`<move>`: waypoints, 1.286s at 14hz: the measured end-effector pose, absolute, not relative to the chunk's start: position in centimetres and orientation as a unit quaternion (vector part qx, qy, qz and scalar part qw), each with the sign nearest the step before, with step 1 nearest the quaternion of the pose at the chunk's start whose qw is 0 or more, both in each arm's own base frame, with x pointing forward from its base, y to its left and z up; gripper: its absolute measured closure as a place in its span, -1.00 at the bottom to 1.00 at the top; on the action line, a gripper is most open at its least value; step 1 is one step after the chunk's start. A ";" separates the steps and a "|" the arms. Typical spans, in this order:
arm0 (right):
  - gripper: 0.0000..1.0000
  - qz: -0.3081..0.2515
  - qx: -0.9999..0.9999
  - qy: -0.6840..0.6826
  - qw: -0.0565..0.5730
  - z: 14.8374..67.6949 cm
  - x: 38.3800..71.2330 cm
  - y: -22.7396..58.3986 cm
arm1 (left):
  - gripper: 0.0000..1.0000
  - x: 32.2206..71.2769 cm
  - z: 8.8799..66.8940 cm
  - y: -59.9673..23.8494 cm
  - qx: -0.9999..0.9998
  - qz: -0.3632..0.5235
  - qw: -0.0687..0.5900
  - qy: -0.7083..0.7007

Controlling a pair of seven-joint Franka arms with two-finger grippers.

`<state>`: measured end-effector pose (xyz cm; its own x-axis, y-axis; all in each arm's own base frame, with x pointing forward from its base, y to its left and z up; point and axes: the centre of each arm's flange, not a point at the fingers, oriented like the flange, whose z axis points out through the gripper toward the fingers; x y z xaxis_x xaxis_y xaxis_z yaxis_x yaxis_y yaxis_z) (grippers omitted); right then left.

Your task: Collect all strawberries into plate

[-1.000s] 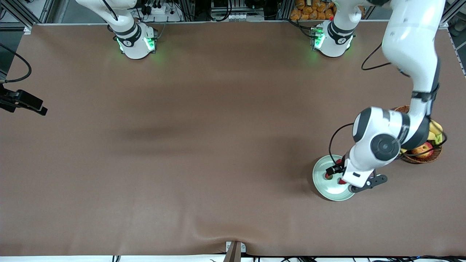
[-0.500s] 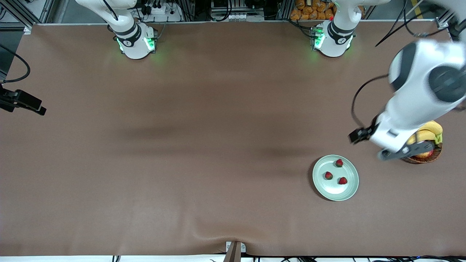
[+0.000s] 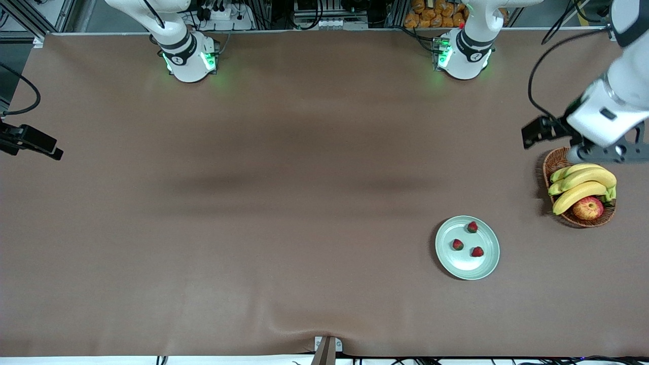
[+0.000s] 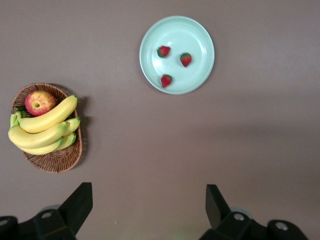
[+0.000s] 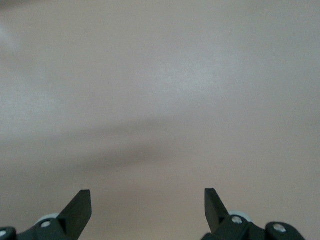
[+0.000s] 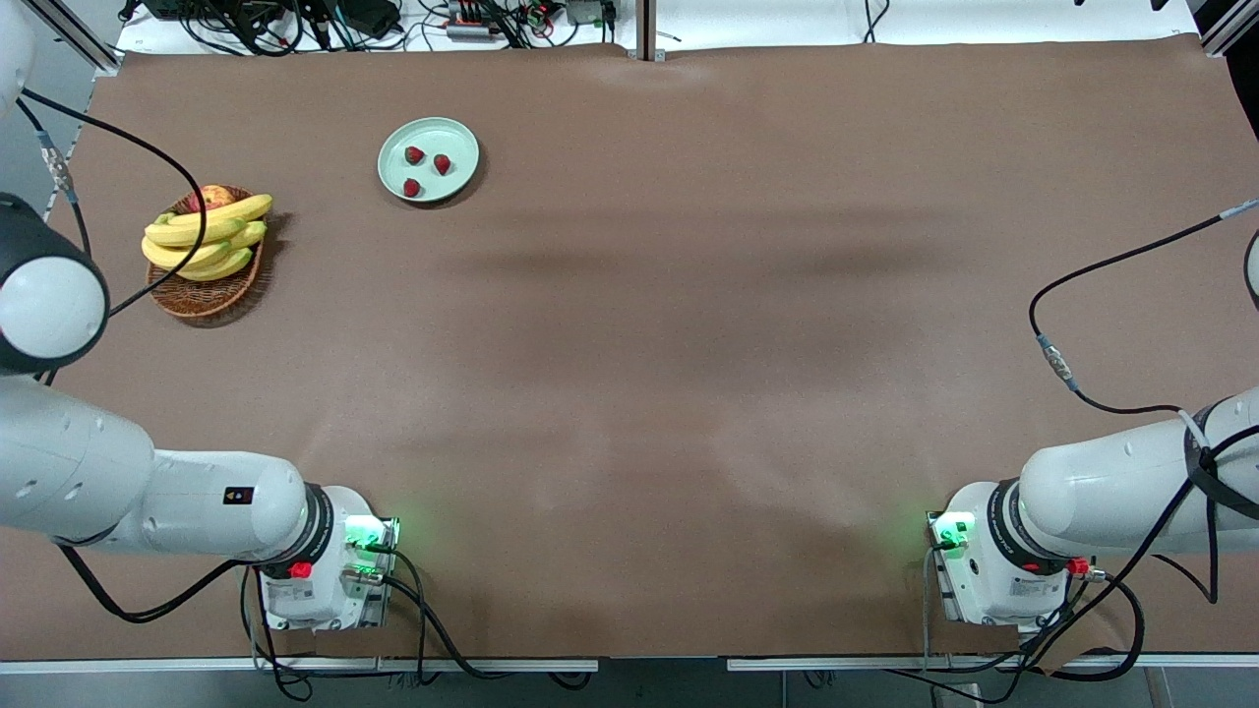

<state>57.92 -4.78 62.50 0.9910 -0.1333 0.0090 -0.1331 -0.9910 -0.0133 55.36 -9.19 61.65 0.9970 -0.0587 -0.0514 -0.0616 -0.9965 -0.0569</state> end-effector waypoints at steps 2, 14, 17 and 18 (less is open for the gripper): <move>-1.00 -0.005 -0.998 0.067 0.006 62.5 57.9 -4.8 | -1.00 54.2 63.1 -9.7 -0.998 0.024 0.031 0.044; -1.00 -0.004 -0.998 0.067 0.006 62.5 57.9 -4.8 | -1.00 53.5 64.7 -9.4 -0.998 0.031 0.006 0.046; -1.00 -0.003 -0.998 0.067 0.006 62.5 57.9 -4.8 | -1.00 53.5 64.7 -9.4 -0.998 0.031 0.006 0.046; -1.00 -0.003 -0.998 0.067 0.006 62.5 57.9 -4.8 | -1.00 53.5 64.7 -9.3 -0.998 0.031 0.006 0.045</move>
<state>57.89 -4.82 62.47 0.9909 -0.1341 0.0059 -0.1340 -0.9909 -0.0130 53.49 -9.34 64.66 0.9940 -0.0903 -0.0622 -0.0910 -0.9958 -0.0088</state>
